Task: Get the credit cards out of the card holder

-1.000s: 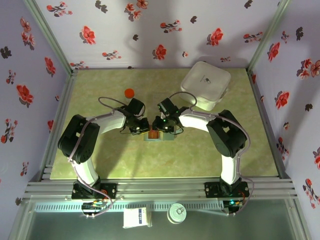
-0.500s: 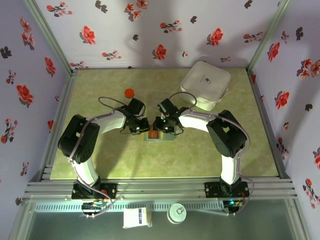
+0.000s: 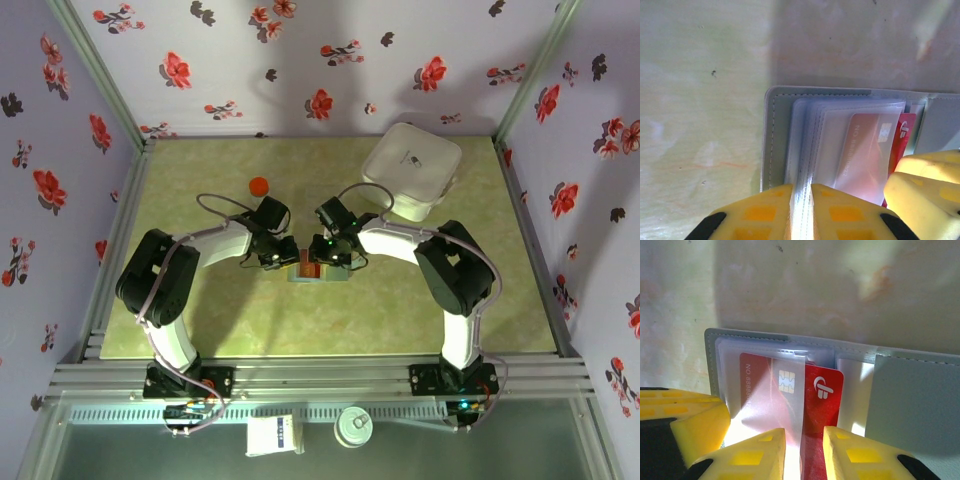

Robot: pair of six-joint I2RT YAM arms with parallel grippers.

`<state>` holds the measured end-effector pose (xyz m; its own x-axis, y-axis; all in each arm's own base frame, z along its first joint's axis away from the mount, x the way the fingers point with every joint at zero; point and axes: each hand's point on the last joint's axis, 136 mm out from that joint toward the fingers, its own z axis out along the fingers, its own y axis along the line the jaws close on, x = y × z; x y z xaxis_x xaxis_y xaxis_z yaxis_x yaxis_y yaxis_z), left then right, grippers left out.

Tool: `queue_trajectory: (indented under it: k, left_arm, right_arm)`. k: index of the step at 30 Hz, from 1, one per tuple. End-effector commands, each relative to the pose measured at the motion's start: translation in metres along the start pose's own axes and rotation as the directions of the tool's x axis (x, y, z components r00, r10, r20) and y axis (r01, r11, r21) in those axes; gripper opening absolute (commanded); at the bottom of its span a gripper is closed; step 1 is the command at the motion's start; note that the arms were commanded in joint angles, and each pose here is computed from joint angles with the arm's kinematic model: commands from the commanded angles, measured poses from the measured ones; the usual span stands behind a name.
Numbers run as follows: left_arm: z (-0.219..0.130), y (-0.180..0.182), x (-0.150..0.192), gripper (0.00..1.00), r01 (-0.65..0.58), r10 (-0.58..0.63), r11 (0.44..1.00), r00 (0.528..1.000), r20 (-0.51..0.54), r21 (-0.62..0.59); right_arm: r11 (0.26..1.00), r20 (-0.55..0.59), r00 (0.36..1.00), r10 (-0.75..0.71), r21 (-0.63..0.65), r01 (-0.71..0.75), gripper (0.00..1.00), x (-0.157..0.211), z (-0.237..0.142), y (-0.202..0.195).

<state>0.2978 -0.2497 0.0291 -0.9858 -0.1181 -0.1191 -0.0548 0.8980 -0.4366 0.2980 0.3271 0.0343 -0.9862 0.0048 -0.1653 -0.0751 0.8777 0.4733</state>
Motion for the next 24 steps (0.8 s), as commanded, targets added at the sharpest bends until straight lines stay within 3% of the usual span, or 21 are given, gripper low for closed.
queue_trajectory:
  k: [1,12,18,24]
  left_arm:
    - [-0.005,0.002,0.002,0.14,-0.012,0.012,1.000,1.000,-0.001,-0.024]
    - [-0.012,-0.003,-0.001,0.13,-0.016,0.016,1.000,1.000,0.018,-0.010]
    - [-0.015,-0.012,-0.004,0.05,-0.021,0.020,0.999,0.999,0.034,0.025]
    - [-0.016,-0.015,0.000,0.03,-0.023,0.022,0.999,1.000,0.021,0.047]
  right_arm:
    - [1.000,0.021,1.000,-0.022,0.022,0.021,0.27,-0.001,-0.013,0.000]
    - [0.999,0.050,0.998,-0.032,0.016,0.031,0.28,-0.003,-0.024,0.000]
    - [0.996,-0.011,1.000,-0.021,-0.083,0.020,0.27,0.007,-0.014,0.013]
    - [0.998,-0.028,1.000,-0.015,-0.069,0.013,0.26,0.011,-0.006,0.007]
